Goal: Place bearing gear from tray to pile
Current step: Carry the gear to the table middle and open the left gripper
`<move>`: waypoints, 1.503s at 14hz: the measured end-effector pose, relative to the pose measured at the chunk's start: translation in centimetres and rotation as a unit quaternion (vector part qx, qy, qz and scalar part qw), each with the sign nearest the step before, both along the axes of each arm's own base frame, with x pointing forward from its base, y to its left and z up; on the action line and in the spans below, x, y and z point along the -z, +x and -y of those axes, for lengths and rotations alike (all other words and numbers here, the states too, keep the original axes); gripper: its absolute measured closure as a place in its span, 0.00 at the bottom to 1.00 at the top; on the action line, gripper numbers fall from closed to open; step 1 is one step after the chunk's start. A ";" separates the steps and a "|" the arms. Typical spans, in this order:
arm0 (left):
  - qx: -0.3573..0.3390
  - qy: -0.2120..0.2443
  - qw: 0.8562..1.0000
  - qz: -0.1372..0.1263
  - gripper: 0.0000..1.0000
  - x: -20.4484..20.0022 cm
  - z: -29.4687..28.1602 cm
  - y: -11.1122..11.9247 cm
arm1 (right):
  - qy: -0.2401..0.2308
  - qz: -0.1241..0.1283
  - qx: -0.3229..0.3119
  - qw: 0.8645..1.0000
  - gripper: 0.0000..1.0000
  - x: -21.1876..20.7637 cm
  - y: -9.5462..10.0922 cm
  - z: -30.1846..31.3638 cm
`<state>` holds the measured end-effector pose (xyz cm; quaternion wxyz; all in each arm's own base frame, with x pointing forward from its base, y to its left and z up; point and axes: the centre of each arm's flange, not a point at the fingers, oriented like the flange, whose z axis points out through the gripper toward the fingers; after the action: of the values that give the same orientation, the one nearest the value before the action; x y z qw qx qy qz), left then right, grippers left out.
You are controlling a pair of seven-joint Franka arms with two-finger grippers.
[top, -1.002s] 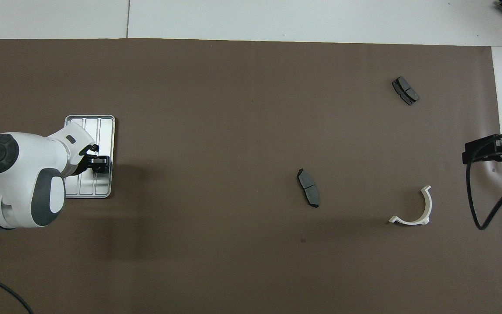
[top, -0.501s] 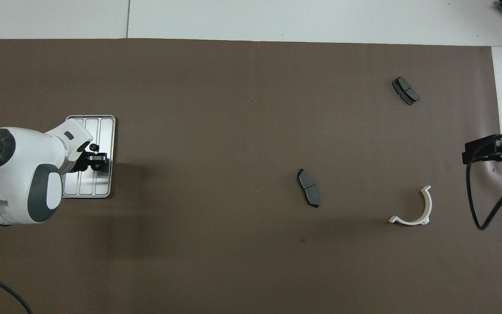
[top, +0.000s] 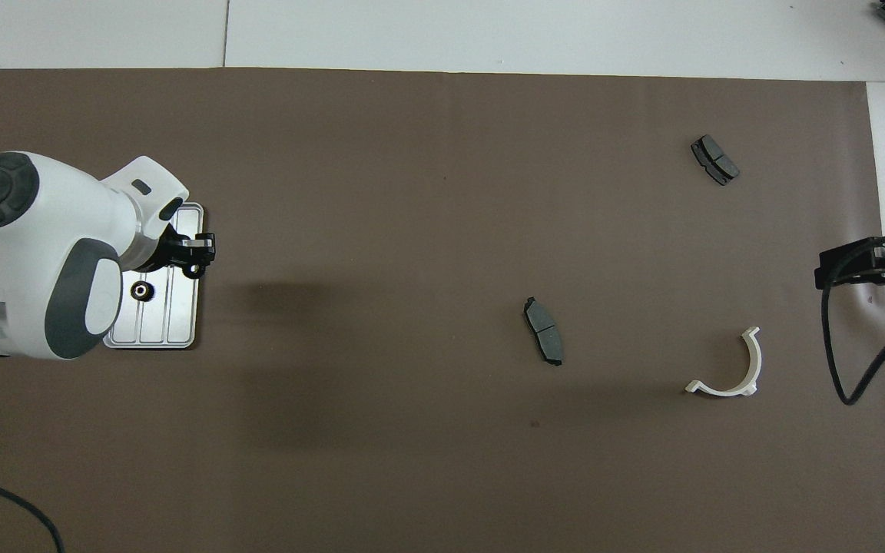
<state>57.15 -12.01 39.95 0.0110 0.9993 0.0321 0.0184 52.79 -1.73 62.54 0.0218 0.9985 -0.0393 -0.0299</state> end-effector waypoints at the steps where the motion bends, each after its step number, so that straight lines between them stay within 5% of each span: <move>1: -0.019 -0.002 1.000 0.000 0.66 -0.2 3.0 -0.7 | 0.000 0.000 0.000 1.000 0.00 0.0 0.0 0.0; 5: -0.077 -0.010 0.997 -0.002 0.66 -0.3 14.5 -5.0 | 0.000 0.000 0.000 1.000 0.00 0.0 0.0 0.0; 10: -0.090 -0.020 0.996 0.002 0.66 -0.6 22.3 -8.4 | 0.000 -0.001 0.001 1.000 0.00 0.1 0.0 0.1; 16: -0.114 -0.033 0.993 -0.006 0.66 3.6 29.7 -4.3 | 0.000 -0.001 0.001 1.000 0.00 0.1 0.0 0.1; 20: -0.111 -0.029 0.993 -0.013 0.66 5.6 31.1 -3.8 | 0.000 -0.002 0.001 1.000 0.00 0.2 0.0 0.1; 21: -0.112 -0.030 0.993 -0.011 0.56 5.5 31.1 -3.7 | 0.000 -0.002 0.001 1.000 0.00 0.2 0.0 0.1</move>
<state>53.46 -43.10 34.50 0.0388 0.9888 0.1440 0.0075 52.77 -1.87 62.36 0.0218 0.9984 -0.0406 -0.0319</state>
